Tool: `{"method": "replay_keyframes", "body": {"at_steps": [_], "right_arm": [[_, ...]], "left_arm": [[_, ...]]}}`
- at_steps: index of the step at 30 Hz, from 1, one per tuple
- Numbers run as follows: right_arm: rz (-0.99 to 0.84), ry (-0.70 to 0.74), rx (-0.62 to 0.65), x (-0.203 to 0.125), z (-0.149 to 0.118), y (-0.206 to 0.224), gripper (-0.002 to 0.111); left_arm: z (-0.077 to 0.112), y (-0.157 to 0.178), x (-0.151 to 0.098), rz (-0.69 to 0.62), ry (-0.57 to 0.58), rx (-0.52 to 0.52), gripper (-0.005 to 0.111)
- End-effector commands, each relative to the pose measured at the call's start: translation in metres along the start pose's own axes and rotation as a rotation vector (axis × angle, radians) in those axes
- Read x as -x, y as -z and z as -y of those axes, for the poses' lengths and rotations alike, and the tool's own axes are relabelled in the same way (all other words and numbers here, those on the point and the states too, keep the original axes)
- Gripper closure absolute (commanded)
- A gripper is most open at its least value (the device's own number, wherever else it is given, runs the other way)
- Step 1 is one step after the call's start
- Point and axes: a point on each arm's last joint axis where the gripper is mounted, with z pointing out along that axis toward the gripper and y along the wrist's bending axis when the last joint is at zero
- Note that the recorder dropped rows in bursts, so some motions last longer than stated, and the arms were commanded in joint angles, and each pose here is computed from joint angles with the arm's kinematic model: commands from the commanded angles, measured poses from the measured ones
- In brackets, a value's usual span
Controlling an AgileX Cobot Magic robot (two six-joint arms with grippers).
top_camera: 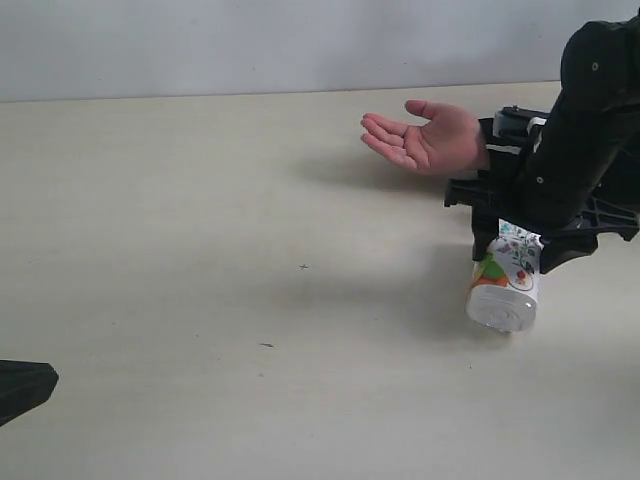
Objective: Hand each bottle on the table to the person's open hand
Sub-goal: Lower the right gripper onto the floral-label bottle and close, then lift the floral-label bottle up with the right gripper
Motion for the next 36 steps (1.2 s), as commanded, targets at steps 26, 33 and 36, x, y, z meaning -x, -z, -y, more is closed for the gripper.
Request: {"method": "replay_keyframes", "body": {"at_steps": [26, 33, 36], "right_arm": [[0.146, 0.358, 0.136, 0.004, -0.018, 0.149, 0.108], [0.408, 0.412, 0.198, 0.032, -0.033, 0.175, 0.108], [0.448, 0.438, 0.212, 0.046, -0.041, 0.169, 0.108]], "left_arm": [[0.0, 0.0, -0.001, 0.006, 0.004, 0.001, 0.107], [0.0, 0.0, -0.001, 0.006, 0.004, 0.001, 0.107], [0.0, 0.0, -0.001, 0.006, 0.004, 0.001, 0.107]]}}
